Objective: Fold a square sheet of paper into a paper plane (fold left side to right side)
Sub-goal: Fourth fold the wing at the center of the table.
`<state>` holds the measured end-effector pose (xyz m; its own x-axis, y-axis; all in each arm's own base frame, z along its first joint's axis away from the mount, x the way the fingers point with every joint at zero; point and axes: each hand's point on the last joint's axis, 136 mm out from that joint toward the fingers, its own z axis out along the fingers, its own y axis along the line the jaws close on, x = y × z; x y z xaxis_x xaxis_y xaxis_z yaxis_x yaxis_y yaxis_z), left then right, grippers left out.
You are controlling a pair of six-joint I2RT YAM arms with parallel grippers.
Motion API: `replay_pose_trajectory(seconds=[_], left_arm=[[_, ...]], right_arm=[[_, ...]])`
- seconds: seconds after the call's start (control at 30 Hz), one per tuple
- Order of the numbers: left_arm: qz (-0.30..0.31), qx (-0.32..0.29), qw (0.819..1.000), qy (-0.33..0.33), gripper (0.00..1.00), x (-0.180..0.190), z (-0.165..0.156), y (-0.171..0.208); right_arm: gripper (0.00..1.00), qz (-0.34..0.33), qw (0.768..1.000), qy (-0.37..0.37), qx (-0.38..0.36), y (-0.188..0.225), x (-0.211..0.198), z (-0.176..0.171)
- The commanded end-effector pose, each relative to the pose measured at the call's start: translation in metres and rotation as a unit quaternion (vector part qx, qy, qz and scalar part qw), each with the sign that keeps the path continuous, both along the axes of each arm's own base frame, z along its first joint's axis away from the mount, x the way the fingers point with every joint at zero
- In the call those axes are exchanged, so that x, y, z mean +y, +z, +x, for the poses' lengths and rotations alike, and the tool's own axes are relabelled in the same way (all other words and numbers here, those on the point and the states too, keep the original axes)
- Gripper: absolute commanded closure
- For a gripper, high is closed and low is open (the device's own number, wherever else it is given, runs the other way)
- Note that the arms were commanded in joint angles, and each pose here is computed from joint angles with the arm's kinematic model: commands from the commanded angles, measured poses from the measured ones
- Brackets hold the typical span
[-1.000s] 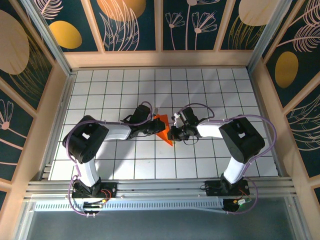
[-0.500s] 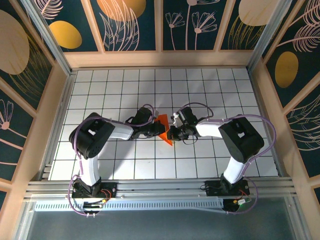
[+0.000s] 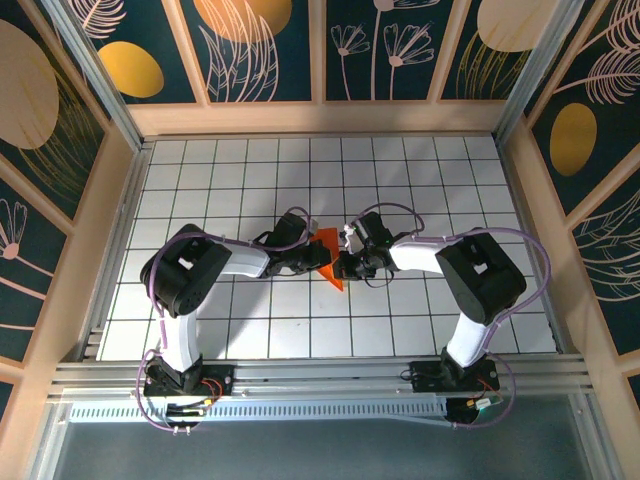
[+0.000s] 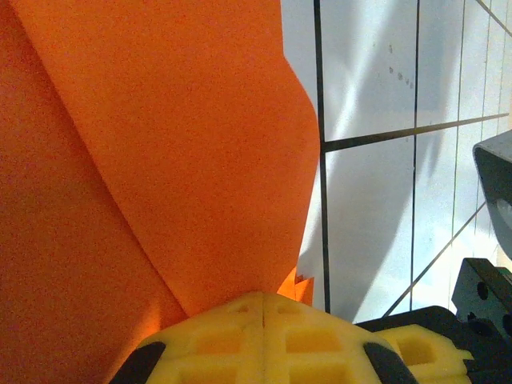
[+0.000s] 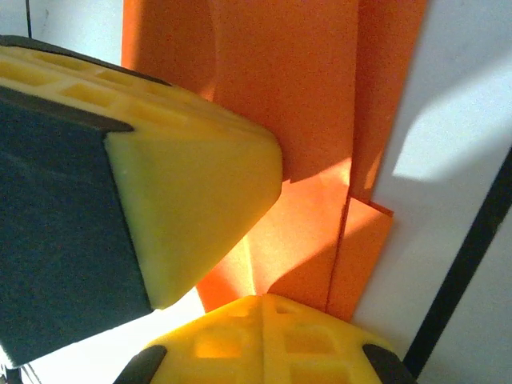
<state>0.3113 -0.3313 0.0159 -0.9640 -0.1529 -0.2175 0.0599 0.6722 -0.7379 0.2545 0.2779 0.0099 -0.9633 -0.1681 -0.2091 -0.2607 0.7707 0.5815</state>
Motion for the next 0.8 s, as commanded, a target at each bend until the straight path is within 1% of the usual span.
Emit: replay_pose_trajectory(seconds=[0.0, 0.37, 0.43, 0.5, 0.77], left_arm=[[0.064, 0.011, 0.997, 0.046, 1.00, 0.030, 0.015, -0.031], [0.094, 0.008, 0.993, 0.065, 1.00, 0.053, 0.047, -0.038], [0.100, 0.013, 0.993, 0.067, 1.00, 0.059, 0.047, -0.043], [0.096, 0.002, 0.993, 0.070, 1.00, 0.058, 0.061, -0.036], [0.098, -0.009, 0.993, 0.069, 1.00, 0.057, 0.084, -0.031]], right_arm=[[1.00, -0.195, 0.978, -0.016, 0.069, -0.075, -0.074, -0.041], [1.00, -0.199, 0.977, -0.011, 0.077, -0.079, -0.076, -0.047], [1.00, -0.200, 0.977, -0.010, 0.079, -0.080, -0.077, -0.048], [1.00, -0.200, 0.977, -0.010, 0.078, -0.080, -0.077, -0.047], [1.00, -0.202, 0.976, -0.006, 0.083, -0.081, -0.077, -0.050]])
